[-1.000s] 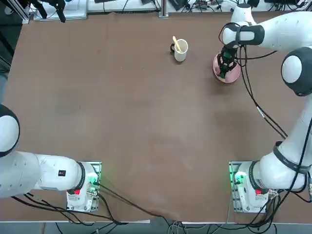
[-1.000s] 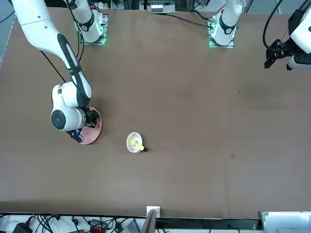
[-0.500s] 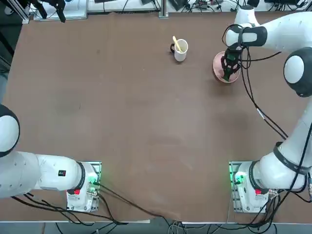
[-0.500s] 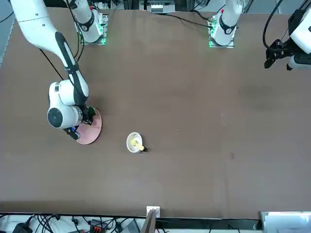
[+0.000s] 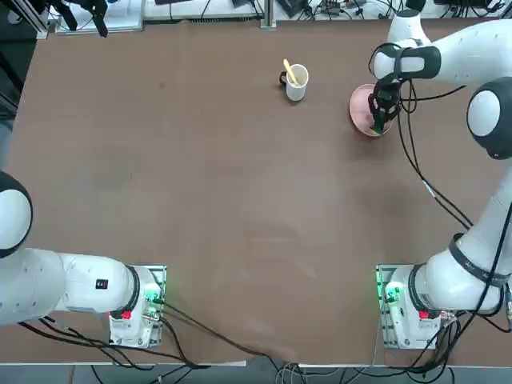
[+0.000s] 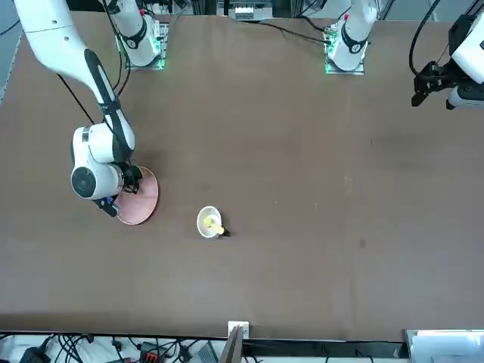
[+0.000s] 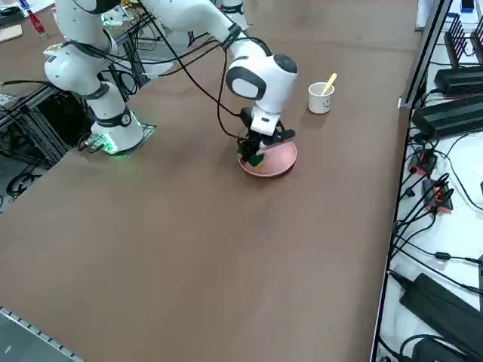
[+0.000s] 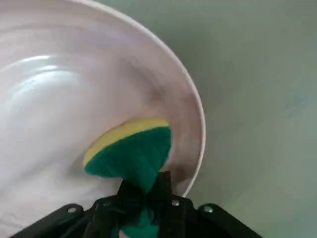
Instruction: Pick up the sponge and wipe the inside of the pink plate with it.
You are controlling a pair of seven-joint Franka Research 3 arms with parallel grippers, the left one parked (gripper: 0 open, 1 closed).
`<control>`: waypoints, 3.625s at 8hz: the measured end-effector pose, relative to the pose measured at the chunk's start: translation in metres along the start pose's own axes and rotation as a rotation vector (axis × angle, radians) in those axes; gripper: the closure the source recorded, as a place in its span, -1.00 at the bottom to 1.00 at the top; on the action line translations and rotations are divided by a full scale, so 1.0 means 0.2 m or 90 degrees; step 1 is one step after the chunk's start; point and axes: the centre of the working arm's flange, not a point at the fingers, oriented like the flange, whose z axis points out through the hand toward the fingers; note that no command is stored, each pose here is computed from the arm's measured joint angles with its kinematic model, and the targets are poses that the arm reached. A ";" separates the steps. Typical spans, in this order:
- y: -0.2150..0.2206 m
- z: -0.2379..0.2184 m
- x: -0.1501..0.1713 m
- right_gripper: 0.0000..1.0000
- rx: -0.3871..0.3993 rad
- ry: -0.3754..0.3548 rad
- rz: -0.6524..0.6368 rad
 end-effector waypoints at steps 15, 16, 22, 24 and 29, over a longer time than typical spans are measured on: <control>-0.38 -0.13 -0.04 0.81 0.101 0.006 0.033; -0.37 -0.12 -0.06 0.81 0.078 -0.017 0.031; -0.24 -0.03 -0.07 0.81 -0.028 -0.042 0.016; -0.19 -0.01 -0.06 0.81 -0.053 -0.031 0.010; -0.03 -0.01 0.09 0.81 -0.080 0.015 -0.015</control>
